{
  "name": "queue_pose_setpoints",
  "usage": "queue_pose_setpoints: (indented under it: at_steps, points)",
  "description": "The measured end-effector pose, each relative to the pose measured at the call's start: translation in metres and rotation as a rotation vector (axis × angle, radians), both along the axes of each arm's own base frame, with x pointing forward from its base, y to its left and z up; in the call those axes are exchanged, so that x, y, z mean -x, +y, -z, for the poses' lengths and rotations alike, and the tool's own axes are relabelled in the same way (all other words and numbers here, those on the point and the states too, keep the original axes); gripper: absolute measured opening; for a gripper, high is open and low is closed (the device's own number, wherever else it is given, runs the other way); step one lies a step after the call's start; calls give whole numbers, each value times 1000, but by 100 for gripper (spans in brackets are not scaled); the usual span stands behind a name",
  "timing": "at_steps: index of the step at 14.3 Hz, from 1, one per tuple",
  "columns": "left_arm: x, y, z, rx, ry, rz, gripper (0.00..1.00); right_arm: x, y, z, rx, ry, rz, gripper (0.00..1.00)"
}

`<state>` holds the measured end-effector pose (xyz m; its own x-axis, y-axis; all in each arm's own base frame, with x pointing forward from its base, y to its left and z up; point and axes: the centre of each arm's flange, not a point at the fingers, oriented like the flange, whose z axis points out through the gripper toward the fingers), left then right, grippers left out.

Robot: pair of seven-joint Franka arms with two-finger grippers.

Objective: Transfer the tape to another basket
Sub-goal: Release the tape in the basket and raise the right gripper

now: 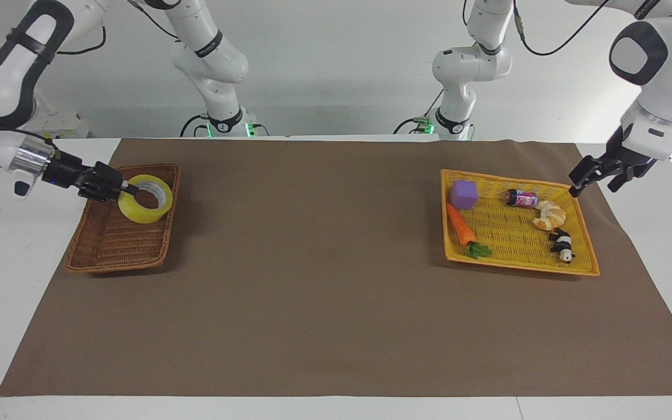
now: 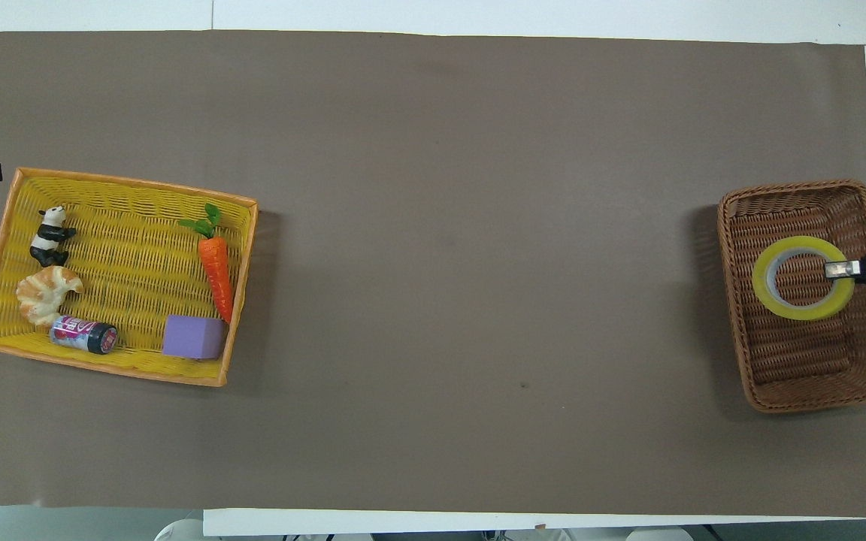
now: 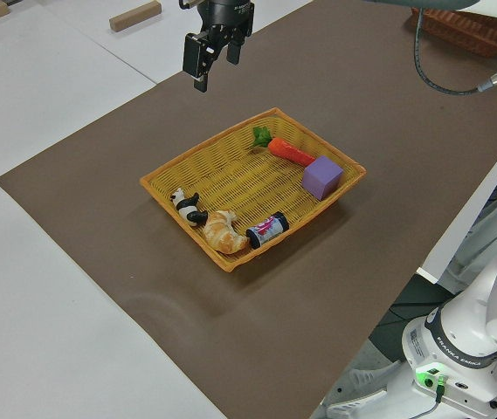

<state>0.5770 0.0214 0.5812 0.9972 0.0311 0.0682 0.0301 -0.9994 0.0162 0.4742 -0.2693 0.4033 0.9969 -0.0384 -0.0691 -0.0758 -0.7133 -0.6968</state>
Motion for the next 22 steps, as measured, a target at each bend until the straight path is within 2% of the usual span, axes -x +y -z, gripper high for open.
queue_pose_setpoints:
  at_steps: [3, 6, 10, 12, 13, 15, 18, 20, 22]
  points:
    - [1, 0, 1, 0, 6, -1, 100, 19, -21, 22, -7, -25, -37, 54]
    - [2, -1, 1, 1, 16, 3, 100, 10, -20, 57, -2, -52, -88, 54]
    - [6, -13, 1, 2, 42, 26, 100, -1, -10, 73, 20, -41, -123, 54]
    - [11, -19, -1, 2, 71, 38, 100, 1, -18, 73, 60, -37, -129, 71]
    - [14, -20, -7, 1, 85, 40, 100, 0, -21, 71, 81, -35, -138, 83]
    - [18, -21, -17, 2, 107, 45, 100, -7, -23, 57, 146, -36, -192, 100]
    - [23, -24, -23, 2, 135, 54, 100, -41, 4, -2, 320, -86, -337, 100]
    - [26, -30, -25, 2, 158, 66, 100, -60, 38, -51, 422, -118, -370, 100]
    - [28, -40, -27, 1, 166, 84, 100, -71, 77, -93, 529, -82, -306, 100]
